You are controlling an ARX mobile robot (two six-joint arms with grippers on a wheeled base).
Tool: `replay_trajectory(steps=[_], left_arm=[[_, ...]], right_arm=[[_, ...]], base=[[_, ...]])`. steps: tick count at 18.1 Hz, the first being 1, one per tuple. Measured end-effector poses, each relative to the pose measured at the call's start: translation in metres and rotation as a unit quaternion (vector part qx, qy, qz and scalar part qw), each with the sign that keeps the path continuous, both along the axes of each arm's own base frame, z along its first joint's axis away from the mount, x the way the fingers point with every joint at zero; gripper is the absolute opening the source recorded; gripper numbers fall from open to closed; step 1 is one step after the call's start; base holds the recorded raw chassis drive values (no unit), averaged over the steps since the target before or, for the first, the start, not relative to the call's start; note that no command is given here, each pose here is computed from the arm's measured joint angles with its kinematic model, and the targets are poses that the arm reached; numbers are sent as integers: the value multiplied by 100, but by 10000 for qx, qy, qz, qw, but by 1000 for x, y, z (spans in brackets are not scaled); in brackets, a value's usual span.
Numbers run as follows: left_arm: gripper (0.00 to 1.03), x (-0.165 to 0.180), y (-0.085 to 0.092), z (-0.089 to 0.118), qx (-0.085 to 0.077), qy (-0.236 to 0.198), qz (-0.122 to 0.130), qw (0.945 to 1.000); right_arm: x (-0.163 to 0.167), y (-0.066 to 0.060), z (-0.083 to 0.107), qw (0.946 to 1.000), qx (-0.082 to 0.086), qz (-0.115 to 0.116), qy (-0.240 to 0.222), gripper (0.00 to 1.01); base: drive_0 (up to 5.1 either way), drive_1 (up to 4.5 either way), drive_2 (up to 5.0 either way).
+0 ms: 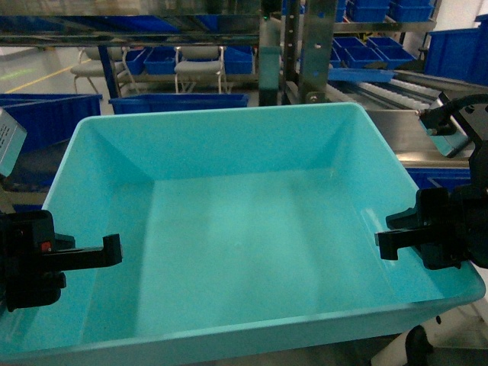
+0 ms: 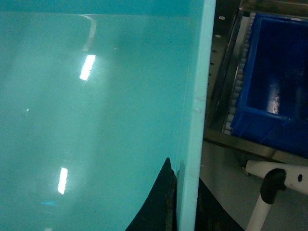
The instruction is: Organize blue bins on left shelf correctly
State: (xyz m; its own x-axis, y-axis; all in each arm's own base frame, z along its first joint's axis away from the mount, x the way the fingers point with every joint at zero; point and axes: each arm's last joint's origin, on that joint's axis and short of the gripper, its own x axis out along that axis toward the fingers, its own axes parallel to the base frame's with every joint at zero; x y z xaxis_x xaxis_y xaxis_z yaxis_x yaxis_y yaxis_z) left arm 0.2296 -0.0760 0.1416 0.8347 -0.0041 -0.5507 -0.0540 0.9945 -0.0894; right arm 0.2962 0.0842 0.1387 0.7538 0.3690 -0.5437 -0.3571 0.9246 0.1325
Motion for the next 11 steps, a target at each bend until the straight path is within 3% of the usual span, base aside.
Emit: replay_trajectory(steps=[11], left_arm=[[2,0,0,0,5,13,0,10000]], right_arm=[[0,0,0,10000,-1,0,6,2]], base=[[-471,382,76]])
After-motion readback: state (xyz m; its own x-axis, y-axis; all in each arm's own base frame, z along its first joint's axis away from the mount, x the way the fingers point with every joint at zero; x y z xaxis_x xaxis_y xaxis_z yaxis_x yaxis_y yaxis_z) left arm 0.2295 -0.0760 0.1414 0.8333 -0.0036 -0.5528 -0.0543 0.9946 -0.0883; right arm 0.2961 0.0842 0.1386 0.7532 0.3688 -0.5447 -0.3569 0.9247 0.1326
